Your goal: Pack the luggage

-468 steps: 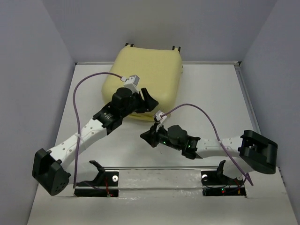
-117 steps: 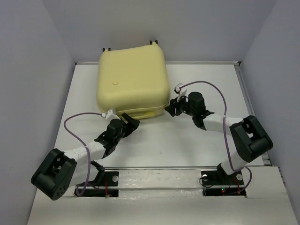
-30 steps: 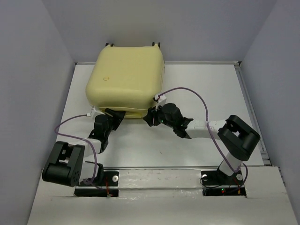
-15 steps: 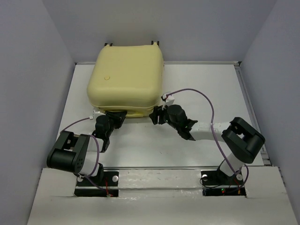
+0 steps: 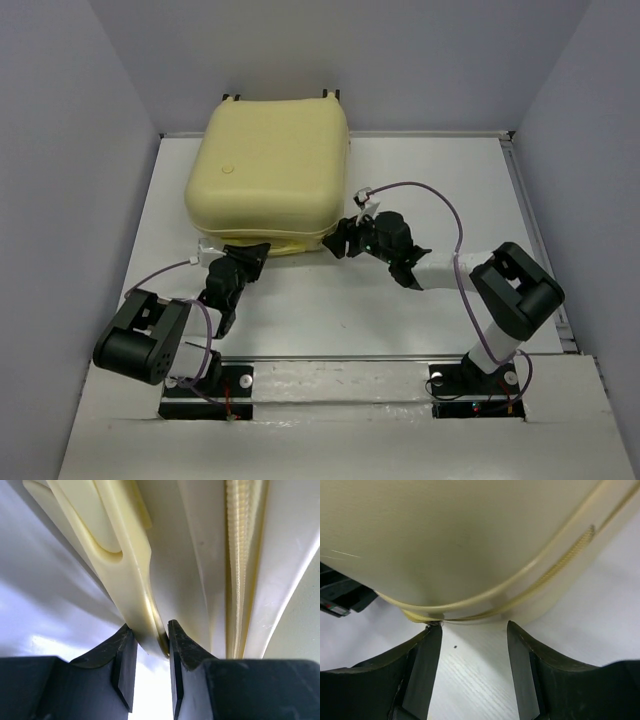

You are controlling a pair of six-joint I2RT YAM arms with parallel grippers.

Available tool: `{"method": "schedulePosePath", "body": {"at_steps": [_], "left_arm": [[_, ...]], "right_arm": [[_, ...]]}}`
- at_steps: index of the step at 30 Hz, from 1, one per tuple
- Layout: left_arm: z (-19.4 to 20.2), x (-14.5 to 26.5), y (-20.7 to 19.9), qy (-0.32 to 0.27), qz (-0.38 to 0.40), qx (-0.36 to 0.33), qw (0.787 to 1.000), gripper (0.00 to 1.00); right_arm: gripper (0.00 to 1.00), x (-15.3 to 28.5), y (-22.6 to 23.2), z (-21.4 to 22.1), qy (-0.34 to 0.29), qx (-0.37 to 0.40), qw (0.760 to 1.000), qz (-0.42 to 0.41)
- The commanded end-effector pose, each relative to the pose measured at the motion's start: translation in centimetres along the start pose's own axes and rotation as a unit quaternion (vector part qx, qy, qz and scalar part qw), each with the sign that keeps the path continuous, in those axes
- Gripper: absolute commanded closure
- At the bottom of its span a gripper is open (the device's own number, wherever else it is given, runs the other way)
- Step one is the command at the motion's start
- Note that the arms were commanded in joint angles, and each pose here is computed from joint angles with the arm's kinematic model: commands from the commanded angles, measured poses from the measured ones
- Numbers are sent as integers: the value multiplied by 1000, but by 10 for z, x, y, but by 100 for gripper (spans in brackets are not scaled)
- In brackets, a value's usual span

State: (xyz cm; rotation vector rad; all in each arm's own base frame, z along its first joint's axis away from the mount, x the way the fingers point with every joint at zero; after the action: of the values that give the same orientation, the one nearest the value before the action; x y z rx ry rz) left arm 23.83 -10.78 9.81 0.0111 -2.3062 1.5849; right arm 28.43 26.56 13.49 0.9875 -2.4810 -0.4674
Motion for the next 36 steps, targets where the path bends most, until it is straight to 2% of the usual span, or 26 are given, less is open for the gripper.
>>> {"method": "schedulePosePath", "body": {"at_steps": [1, 9, 12, 18, 23, 28, 33, 36], "left_arm": [[17, 12, -6, 24, 39, -83, 995, 94], [28, 15, -16, 34, 53, -84, 994, 94], [30, 16, -19, 36, 57, -84, 994, 94], [30, 20, -19, 37, 56, -87, 994, 94], [31, 22, -24, 37, 64, -88, 993, 94], [36, 22, -23, 45, 61, -91, 993, 94], [40, 21, -27, 49, 65, -92, 992, 94], [44, 22, -29, 54, 68, -94, 992, 94]], "right_arm": [[40, 7, 26, -22, -43, 24, 992, -115], [38, 30, 19, -4, -26, 23, 995, -95], [37, 30, 20, -6, -25, 26, 994, -99], [36, 26, 4, -10, -36, 40, 998, -30], [38, 12, 7, -15, -27, 45, 998, -44], [48, 3, 13, -21, -35, 36, 996, -69], [52, -4, 18, -23, -39, 16, 995, -88], [71, -3, 15, -28, -67, 5, 995, -72]]}}
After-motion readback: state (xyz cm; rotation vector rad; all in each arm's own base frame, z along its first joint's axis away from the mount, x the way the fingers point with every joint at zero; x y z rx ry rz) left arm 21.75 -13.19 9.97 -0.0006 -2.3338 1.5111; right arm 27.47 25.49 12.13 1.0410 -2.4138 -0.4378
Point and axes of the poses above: each gripper's point midway between its finger pads, its own x axis back along the fingers, its own y axis along the line the jaws close on, z = x × y, the point moved 8 cm from there along x, back along the fingers, and after that the axes turned 5 degrees about -x, right-handed, at the moved point
